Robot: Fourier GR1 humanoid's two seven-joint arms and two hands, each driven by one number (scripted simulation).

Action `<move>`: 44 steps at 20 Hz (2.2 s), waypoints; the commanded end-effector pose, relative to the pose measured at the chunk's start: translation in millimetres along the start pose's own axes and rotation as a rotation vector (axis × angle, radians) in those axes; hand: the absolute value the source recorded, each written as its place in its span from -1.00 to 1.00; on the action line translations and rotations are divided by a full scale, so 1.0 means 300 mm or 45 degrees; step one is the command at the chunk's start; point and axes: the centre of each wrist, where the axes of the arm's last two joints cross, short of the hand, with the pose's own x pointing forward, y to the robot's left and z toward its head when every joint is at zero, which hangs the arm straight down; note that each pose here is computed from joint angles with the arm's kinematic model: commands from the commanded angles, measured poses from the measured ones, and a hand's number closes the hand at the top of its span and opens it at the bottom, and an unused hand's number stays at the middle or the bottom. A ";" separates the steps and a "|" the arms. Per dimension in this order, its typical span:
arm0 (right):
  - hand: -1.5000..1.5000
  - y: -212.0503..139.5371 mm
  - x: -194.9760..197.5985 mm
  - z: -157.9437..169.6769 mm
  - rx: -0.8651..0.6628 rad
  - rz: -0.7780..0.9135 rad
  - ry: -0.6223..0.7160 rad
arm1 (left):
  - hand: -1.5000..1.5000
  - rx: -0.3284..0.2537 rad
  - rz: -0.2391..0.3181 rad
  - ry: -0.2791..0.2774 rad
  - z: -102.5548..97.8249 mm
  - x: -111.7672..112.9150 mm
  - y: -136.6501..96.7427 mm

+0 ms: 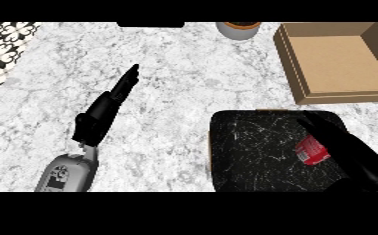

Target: Pick the can from the tray and place it in the cardboard box

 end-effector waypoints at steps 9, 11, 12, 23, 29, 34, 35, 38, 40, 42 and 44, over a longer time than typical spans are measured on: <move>1.00 0.063 -0.036 -0.066 0.058 0.045 -0.030 | 0.00 -0.010 -0.026 0.003 -0.024 0.028 -0.022; 1.00 0.055 0.004 -0.069 0.011 0.042 -0.040 | 0.00 -0.029 -0.005 0.005 0.011 -0.030 0.030; 1.00 0.116 -0.002 -0.044 0.003 0.081 -0.048 | 0.00 -0.014 -0.013 0.006 -0.009 -0.034 0.049; 1.00 -0.143 -0.379 -0.097 -0.277 0.205 -0.073 | 0.00 -0.018 -0.003 -0.008 0.022 -0.017 -0.049; 1.00 -0.189 -0.343 -0.056 -0.524 0.230 -0.135 | 0.00 0.011 0.008 -0.011 -0.029 -0.064 0.032; 1.00 -0.315 -0.280 0.122 -0.531 0.178 -0.241 | 0.00 0.040 0.010 0.020 0.012 -0.056 -0.041; 1.00 -0.419 -0.321 0.147 -0.568 0.177 -0.257 | 0.00 -0.005 -0.014 0.008 0.008 -0.042 -0.016; 1.00 -0.462 -0.253 0.210 -0.623 0.072 -0.327 | 0.00 -0.001 0.024 0.026 0.023 0.026 0.040; 1.00 -0.501 -0.279 0.282 -0.718 0.014 -0.331 | 0.00 0.005 -0.015 0.025 0.058 -0.030 0.044; 1.00 -0.569 -0.277 0.333 -0.789 -0.021 -0.289 | 0.00 0.013 -0.016 0.010 0.038 -0.022 0.062; 1.00 -0.589 -0.286 0.346 -0.812 -0.117 -0.245 | 0.00 -0.004 -0.013 -0.009 0.040 0.006 0.011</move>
